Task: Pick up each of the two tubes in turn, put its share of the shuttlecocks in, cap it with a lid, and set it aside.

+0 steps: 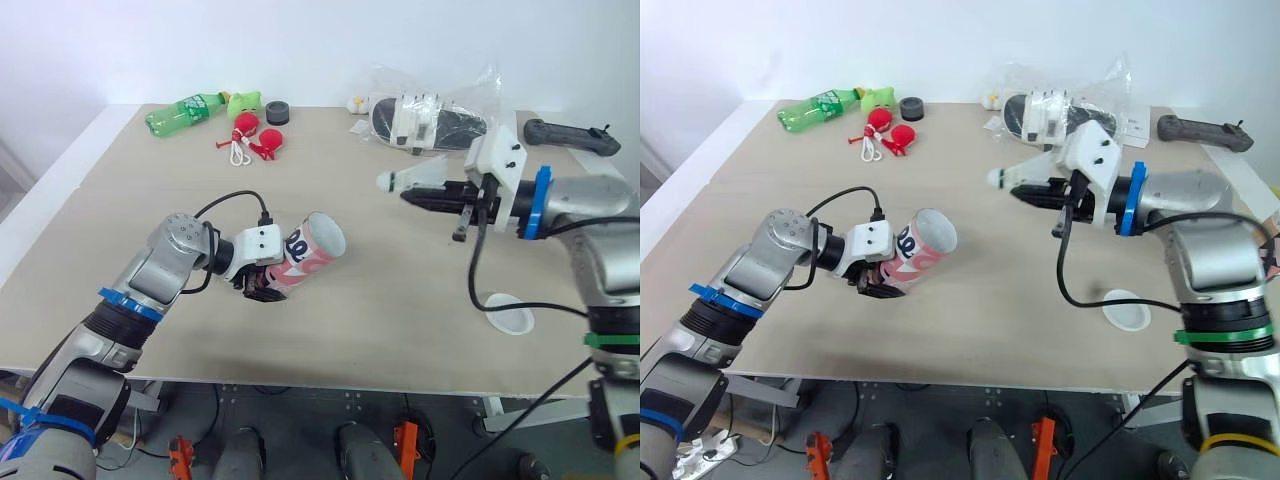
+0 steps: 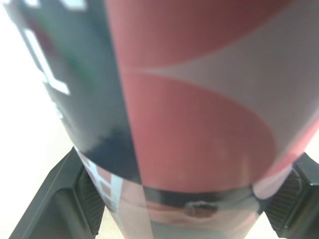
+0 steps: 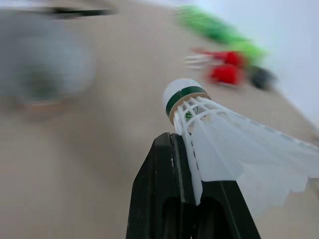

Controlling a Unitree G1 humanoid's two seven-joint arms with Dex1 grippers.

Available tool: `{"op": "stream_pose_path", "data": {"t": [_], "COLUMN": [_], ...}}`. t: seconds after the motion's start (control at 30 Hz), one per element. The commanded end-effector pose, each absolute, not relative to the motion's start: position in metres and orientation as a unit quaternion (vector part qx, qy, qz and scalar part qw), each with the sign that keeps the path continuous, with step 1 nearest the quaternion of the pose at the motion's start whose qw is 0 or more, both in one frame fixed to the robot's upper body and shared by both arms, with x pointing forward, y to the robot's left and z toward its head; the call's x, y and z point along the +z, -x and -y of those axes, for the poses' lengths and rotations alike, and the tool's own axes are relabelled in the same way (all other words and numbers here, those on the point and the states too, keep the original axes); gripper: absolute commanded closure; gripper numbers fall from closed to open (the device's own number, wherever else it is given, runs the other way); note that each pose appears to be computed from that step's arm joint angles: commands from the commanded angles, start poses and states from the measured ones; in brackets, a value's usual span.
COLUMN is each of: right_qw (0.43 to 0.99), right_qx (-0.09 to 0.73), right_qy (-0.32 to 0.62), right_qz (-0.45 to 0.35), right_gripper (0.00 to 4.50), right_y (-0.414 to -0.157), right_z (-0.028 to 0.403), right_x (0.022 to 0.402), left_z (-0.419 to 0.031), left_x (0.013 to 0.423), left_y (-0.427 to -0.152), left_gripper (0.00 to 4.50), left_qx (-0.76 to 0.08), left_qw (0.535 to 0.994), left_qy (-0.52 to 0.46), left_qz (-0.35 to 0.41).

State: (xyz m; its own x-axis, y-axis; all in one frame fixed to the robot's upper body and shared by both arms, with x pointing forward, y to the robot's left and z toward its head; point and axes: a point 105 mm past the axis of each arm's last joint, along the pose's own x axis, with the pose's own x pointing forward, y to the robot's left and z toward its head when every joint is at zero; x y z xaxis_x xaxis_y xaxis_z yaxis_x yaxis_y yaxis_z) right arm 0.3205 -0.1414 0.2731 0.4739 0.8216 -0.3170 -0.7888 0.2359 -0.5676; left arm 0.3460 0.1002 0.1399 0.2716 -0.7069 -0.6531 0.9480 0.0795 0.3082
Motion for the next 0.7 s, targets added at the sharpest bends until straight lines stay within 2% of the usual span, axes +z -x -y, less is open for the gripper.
{"op": "stream_pose_path", "data": {"t": [0.03,0.27,0.47,0.5,0.67,0.7], "right_qw": [0.721,0.681,0.676,0.676,0.676,0.677], "right_qx": [0.568,0.595,0.607,0.607,0.609,0.608], "right_qy": [0.396,0.427,0.417,0.417,0.415,0.414], "right_qz": [0.008,-0.001,0.021,0.022,0.03,0.032], "right_gripper": [4.36,4.36,4.36,3.77,1.63,1.05], "right_y": [-0.3,-0.304,-0.306,-0.307,-0.305,-0.305], "right_z": [0.117,0.084,0.066,0.065,0.064,0.064], "right_x": [0.268,0.252,0.256,0.257,0.264,0.266], "left_z": [-0.097,-0.097,-0.097,-0.097,-0.096,-0.096], "left_x": [0.143,0.141,0.141,0.141,0.14,0.14], "left_y": [-0.348,-0.346,-0.346,-0.346,-0.346,-0.346], "left_gripper": [0.84,0.84,0.84,0.84,0.84,0.84], "left_qx": [-0.579,-0.578,-0.578,-0.578,-0.578,-0.578], "left_qw": [0.716,0.718,0.719,0.719,0.719,0.719], "left_qy": [-0.355,-0.353,-0.352,-0.352,-0.351,-0.35], "left_qz": [-0.161,-0.161,-0.161,-0.161,-0.161,-0.161]}}
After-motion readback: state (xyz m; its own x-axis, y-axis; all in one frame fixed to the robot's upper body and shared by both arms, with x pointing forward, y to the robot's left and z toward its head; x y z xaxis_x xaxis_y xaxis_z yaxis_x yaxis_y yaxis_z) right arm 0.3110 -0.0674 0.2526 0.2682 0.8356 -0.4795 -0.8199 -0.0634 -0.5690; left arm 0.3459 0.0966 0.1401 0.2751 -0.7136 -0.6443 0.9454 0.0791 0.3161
